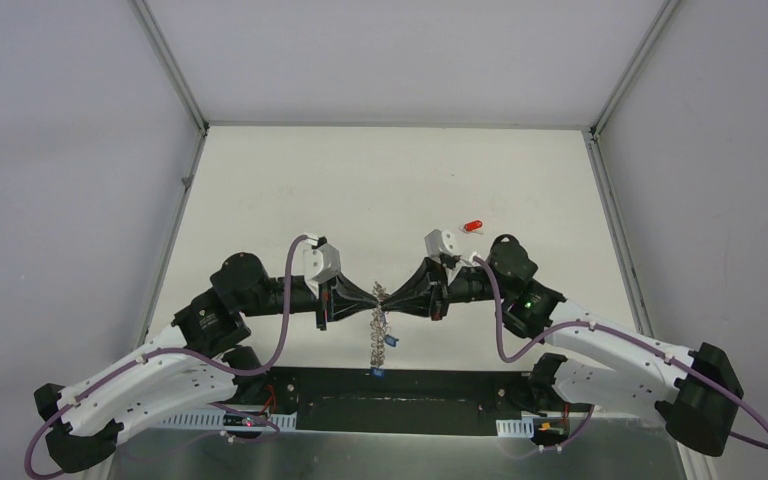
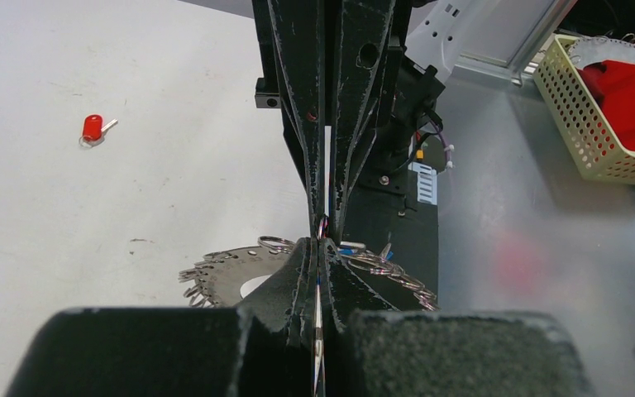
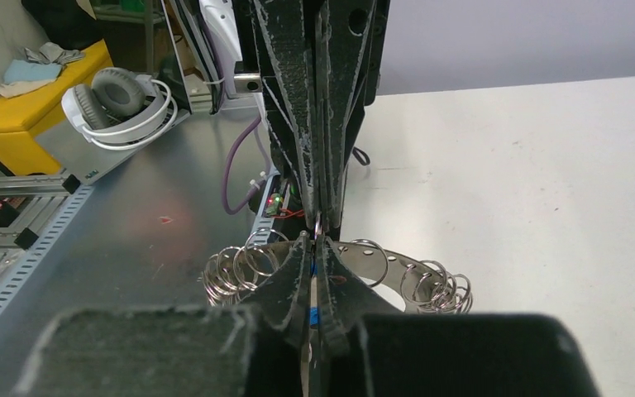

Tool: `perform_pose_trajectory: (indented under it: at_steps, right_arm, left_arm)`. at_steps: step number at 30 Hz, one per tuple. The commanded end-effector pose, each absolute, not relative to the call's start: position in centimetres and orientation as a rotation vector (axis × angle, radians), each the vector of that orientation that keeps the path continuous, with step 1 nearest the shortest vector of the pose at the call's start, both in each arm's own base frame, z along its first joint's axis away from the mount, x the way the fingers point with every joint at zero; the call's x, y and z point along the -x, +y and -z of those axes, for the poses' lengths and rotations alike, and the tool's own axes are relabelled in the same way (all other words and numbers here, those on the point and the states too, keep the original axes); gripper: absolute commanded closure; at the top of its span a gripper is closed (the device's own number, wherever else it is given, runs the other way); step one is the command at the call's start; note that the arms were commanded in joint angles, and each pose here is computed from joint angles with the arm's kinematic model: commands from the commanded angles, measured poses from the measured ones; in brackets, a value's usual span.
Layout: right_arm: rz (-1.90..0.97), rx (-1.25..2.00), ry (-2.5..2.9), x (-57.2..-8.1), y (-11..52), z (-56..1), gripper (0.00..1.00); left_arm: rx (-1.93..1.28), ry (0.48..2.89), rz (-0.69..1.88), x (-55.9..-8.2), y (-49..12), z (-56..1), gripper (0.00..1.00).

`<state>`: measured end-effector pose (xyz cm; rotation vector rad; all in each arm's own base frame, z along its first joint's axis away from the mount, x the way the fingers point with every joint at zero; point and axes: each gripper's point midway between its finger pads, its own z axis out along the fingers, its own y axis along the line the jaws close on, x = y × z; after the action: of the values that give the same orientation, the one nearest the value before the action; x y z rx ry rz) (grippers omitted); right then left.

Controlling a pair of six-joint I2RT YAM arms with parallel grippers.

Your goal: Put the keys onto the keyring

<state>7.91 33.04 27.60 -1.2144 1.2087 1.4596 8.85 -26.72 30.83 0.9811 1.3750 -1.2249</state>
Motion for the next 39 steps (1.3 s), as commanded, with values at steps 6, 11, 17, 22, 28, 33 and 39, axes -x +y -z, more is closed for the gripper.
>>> perform_pose_trajectory:
  at_steps: [6,11,17,22,28,33,39]
  right_arm:
    - [-1.434,1.221,1.226,-7.9,33.0,-28.9,1.00]
    - [-1.314,1.235,1.362,-8.9,31.9,-28.5,1.00]
    - [-1.215,1.369,1.538,-8.8,30.7,-27.1,1.00]
    - [-1.217,1.460,1.685,-8.2,30.3,-26.7,1.00]
    - [-1.228,1.533,1.851,-7.5,29.8,-26.5,1.00]
    - [-1.229,1.543,1.867,-7.4,29.6,-26.8,1.00]
    - [-1.271,1.535,1.801,-7.0,29.9,-27.8,1.00]
  left_arm:
    - [-0.954,1.254,1.239,-8.5,-26.4,-33.6,1.00]
    - [-0.965,1.279,1.193,-8.7,-25.8,-32.9,0.80]
    - [-1.035,1.362,1.130,-9.0,-25.6,-30.9,0.65]
    - [-1.109,1.357,1.155,-8.5,-26.4,-30.4,0.65]
    - [-1.186,1.300,1.179,-8.4,-27.8,-30.0,0.65]
    - [-1.174,1.201,1.216,-8.3,-28.6,-30.3,0.69]
    - [-1.177,1.216,1.231,-8.6,-29.4,-29.7,0.73]
